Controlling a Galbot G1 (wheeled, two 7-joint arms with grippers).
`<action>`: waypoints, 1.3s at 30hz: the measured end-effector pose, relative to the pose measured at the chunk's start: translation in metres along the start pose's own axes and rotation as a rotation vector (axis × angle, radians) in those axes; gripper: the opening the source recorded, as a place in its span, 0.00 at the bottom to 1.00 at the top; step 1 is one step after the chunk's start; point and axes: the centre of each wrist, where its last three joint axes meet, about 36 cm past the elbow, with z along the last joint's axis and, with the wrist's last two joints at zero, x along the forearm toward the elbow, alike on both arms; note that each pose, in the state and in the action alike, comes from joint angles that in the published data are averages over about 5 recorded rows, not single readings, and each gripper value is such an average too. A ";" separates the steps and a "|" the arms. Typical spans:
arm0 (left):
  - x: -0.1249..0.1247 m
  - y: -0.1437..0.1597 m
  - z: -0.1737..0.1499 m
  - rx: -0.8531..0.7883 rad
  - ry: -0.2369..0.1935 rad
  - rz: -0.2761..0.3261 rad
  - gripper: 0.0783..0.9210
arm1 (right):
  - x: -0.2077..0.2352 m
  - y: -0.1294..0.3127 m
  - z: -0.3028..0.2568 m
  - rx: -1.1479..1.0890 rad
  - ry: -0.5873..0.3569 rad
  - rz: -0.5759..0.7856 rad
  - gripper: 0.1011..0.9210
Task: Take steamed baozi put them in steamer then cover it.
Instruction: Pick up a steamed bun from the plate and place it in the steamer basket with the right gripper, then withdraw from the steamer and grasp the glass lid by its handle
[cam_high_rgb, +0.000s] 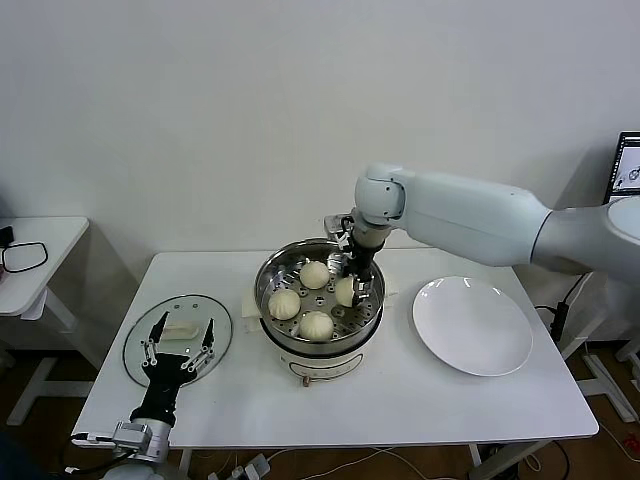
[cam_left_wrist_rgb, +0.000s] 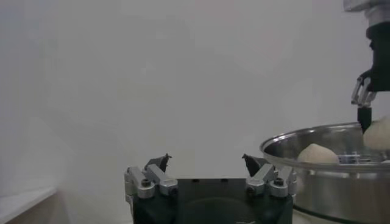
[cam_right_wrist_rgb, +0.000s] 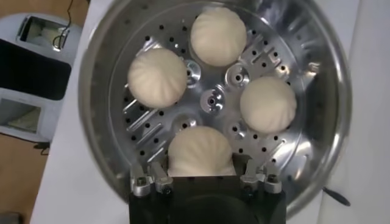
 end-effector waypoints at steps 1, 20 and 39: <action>0.000 0.000 0.000 -0.001 0.001 -0.001 0.88 | -0.003 0.000 0.000 0.001 0.003 0.000 0.74; 0.004 -0.003 -0.003 0.001 0.001 0.004 0.88 | 0.059 0.004 0.048 -0.070 -0.111 0.058 0.88; -0.011 -0.012 -0.018 0.015 -0.031 0.010 0.88 | 0.079 0.098 0.206 -0.372 -0.743 0.714 0.88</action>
